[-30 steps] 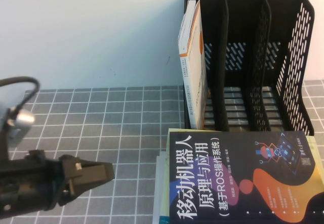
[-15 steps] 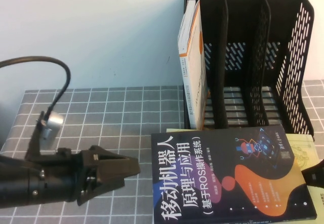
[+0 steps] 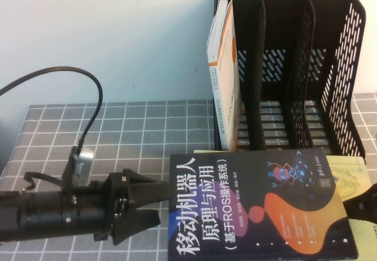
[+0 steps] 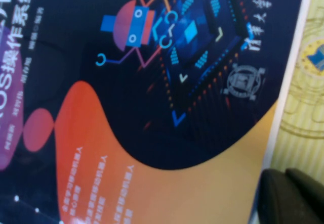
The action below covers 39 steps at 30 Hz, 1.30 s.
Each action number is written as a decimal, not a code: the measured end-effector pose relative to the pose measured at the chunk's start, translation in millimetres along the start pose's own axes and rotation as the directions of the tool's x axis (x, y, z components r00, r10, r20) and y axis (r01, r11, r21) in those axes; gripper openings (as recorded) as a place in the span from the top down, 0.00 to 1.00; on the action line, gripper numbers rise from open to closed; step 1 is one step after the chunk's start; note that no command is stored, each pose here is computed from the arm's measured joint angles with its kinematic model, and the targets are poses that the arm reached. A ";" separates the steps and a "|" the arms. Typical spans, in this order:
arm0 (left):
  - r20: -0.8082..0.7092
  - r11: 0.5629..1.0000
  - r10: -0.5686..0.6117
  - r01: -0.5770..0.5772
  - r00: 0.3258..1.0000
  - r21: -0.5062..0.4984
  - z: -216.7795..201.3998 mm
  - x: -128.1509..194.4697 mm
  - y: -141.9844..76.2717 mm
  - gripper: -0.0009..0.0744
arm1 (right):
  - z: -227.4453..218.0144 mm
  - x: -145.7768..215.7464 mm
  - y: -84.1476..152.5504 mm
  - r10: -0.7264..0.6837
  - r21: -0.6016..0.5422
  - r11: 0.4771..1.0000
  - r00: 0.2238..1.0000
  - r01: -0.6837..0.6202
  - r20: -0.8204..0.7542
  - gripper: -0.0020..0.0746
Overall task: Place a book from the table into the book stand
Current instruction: Push book with right arm, then pick up the book with your left arm
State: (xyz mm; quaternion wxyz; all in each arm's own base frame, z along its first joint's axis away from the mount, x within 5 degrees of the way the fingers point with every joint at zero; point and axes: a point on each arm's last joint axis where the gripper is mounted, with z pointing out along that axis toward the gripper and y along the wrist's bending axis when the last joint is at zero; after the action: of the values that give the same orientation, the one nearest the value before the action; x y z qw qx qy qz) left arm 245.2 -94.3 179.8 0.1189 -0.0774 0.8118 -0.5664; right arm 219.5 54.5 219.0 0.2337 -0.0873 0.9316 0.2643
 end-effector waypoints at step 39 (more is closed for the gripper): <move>0.060 0.963 0.241 -0.246 0.969 0.108 -18.2 -39.4 -90.3 0.84 | -85.3 -12.1 51.9 -0.330 0.217 0.925 0.942 0.310 0.061 0.98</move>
State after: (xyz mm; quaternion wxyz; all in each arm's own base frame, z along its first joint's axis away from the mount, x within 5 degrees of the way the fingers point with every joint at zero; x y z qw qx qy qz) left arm 277.1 -98.8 274.6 0.2108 0.0167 0.7784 -0.5910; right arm 182.0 53.4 312.3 0.3263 -0.2011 0.9145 0.1293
